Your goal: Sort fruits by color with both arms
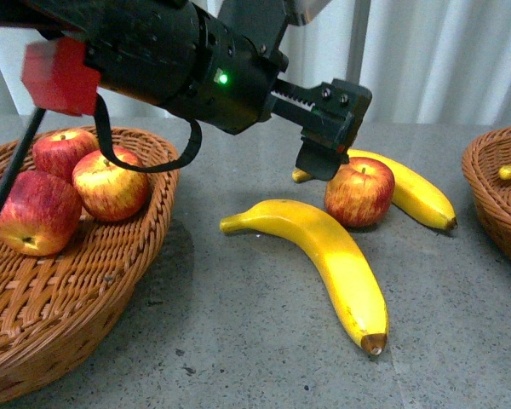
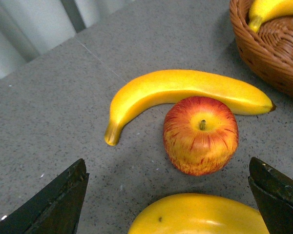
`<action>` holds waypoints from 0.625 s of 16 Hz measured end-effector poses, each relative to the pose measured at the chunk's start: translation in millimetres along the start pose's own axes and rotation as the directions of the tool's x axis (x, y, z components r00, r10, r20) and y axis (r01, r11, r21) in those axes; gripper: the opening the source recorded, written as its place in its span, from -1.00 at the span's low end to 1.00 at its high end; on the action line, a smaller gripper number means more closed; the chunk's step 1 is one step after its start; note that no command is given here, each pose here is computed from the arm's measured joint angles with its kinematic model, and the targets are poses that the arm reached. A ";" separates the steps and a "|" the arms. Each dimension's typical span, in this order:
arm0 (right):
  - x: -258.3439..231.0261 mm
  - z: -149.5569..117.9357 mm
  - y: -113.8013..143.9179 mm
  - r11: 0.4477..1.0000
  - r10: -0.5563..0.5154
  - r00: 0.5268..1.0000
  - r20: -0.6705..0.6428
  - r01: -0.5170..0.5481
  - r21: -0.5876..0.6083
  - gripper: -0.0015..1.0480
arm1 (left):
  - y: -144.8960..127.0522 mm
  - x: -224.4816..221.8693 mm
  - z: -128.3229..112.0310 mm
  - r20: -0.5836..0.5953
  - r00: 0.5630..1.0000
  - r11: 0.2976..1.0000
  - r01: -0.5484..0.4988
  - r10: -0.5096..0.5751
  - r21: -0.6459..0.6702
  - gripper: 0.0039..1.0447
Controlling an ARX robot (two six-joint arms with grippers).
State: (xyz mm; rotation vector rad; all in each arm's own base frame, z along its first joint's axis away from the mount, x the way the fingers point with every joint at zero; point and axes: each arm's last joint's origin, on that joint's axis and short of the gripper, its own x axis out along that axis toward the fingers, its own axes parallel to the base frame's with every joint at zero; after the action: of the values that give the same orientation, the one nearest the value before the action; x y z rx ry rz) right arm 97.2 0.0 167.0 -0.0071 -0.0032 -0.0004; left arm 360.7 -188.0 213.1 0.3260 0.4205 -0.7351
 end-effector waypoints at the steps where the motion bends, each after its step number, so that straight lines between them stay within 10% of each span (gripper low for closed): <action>1: 0.0 0.0 0.0 1.000 0.000 1.000 0.000 0.000 0.000 0.87 | -0.2 9.5 -2.0 -0.011 1.000 1.000 0.010 -0.009 0.026 0.88; 10: 0.0 0.0 0.0 1.000 0.000 1.000 0.000 0.000 0.000 0.87 | -10.8 54.3 8.2 -0.001 0.997 0.993 0.083 -0.083 0.079 0.88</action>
State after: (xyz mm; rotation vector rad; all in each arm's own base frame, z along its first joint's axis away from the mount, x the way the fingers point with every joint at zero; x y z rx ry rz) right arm 97.2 0.0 167.0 -0.0071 -0.0032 -0.0004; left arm 391.3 -230.3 192.8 0.3837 0.4053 -0.8347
